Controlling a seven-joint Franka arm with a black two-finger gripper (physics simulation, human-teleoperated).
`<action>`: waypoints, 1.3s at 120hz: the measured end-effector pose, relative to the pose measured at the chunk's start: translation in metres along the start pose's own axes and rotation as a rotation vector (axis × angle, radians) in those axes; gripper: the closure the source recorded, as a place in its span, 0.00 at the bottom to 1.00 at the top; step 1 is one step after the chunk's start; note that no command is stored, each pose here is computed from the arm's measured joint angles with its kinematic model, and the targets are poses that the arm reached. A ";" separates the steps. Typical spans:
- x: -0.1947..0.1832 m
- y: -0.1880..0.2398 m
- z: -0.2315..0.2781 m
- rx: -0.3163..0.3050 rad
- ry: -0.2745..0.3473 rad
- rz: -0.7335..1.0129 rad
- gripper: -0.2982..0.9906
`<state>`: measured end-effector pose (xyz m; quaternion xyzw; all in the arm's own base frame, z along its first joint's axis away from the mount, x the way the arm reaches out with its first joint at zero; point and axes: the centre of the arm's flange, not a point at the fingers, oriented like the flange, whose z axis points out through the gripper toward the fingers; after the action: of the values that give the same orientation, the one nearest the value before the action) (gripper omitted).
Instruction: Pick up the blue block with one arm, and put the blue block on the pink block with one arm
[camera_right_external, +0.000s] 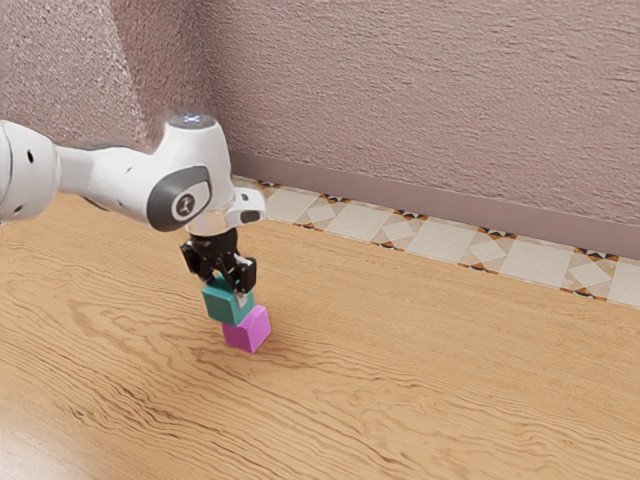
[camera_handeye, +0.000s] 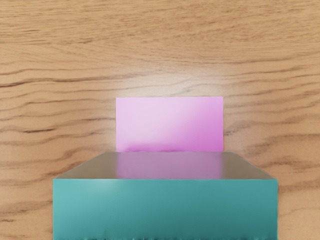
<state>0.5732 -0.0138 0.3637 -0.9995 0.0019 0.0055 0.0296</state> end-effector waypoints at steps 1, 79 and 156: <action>0.001 0.000 0.000 0.000 0.000 0.000 0.51; 0.020 0.001 0.005 0.001 -0.003 0.004 0.52; 0.013 0.002 -0.082 -0.007 0.063 0.018 0.25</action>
<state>0.5872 -0.0211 0.4457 -0.9993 0.0121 -0.0259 0.0261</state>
